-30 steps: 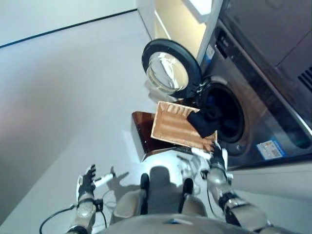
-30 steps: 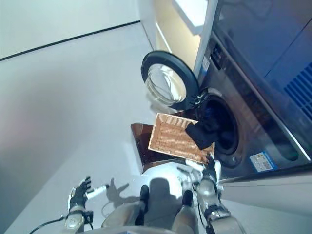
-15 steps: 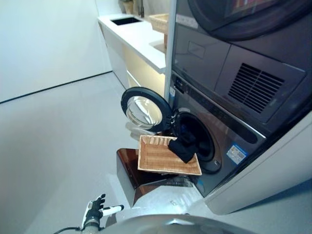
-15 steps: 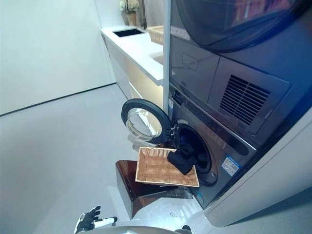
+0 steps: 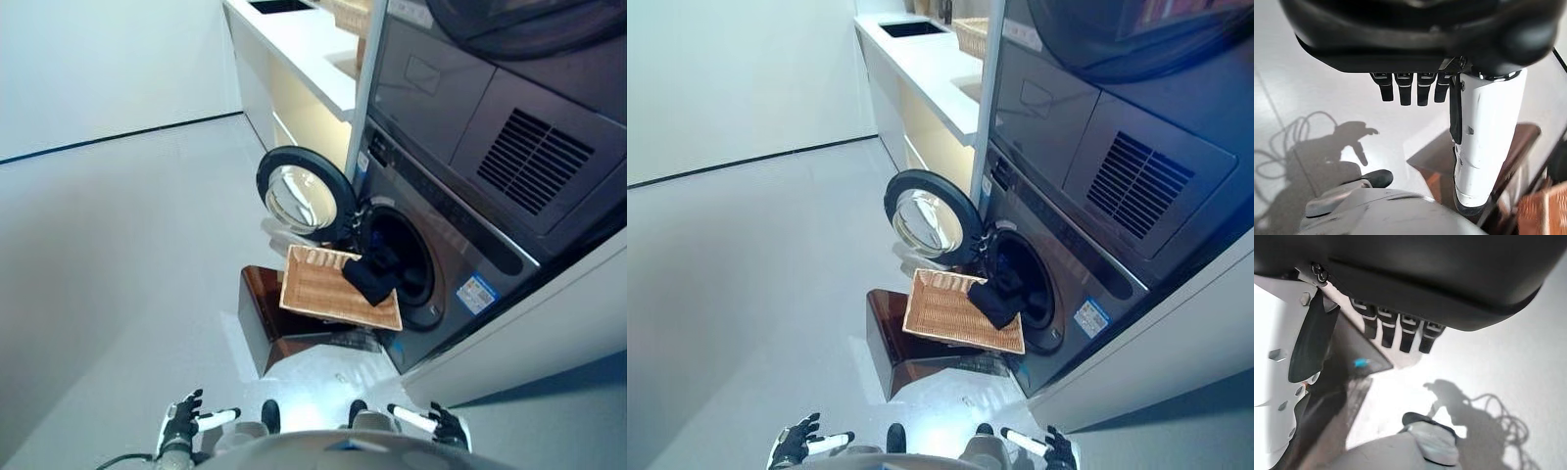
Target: Pick up the clothes and place them into the washing machine
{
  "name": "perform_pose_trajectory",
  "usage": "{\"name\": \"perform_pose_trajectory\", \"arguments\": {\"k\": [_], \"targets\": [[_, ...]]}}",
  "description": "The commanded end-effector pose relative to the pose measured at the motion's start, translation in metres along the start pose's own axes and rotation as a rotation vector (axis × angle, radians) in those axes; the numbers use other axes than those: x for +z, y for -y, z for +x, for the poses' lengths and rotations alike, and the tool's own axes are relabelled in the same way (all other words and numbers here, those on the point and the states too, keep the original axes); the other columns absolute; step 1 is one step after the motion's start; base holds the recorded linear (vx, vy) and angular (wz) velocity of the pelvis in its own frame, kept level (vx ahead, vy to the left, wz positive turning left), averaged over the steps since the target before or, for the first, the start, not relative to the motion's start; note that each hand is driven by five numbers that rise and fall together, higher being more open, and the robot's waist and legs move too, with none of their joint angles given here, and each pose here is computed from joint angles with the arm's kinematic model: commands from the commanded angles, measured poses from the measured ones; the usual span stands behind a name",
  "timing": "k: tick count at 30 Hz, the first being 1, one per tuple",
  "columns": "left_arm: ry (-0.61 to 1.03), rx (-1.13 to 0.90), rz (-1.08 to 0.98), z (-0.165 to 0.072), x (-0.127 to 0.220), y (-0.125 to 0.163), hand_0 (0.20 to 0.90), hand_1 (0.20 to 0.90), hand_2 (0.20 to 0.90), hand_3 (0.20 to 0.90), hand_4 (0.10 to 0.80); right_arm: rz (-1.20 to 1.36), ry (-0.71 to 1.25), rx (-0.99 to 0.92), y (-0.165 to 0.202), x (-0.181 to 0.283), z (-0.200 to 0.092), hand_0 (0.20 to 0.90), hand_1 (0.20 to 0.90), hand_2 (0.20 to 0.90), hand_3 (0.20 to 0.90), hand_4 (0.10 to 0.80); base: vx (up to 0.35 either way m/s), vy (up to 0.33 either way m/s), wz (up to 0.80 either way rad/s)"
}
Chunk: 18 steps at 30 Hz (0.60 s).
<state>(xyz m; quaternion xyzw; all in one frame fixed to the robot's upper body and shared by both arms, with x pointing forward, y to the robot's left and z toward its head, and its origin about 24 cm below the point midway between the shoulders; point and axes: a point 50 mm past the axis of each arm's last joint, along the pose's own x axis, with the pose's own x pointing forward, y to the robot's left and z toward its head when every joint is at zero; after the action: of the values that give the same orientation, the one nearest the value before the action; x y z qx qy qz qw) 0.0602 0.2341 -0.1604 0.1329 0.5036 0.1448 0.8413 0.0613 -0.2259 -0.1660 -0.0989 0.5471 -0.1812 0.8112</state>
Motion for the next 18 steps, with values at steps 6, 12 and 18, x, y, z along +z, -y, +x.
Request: {"name": "perform_pose_trajectory", "arguments": {"k": [6, 12, 18], "targets": [[0.178, 0.059, -0.231, 0.01, 0.055, 0.004, 0.9, 0.9, 0.9, 0.9, 0.8, -0.095, 0.199, -0.025, 0.003, 0.046, 0.006, 0.9, 0.9, 0.9, 0.9, 0.8, 0.045, -0.28, 0.61], [0.083, 0.073, -0.133, 0.008, 0.032, 0.005, 0.9, 0.9, 0.9, 0.9, 0.8, -0.262, 0.361, -0.042, -0.008, 0.087, 0.005, 0.9, 0.9, 0.9, 0.9, 0.8, 0.204, -0.001, 0.06], [0.045, 0.086, -0.078, 0.007, 0.023, 0.002, 0.9, 0.9, 0.9, 0.9, 0.8, -0.471, 0.535, -0.042, -0.02, 0.13, 0.0, 0.9, 0.9, 0.9, 0.9, 0.8, 0.175, 0.071, -0.2]]}}
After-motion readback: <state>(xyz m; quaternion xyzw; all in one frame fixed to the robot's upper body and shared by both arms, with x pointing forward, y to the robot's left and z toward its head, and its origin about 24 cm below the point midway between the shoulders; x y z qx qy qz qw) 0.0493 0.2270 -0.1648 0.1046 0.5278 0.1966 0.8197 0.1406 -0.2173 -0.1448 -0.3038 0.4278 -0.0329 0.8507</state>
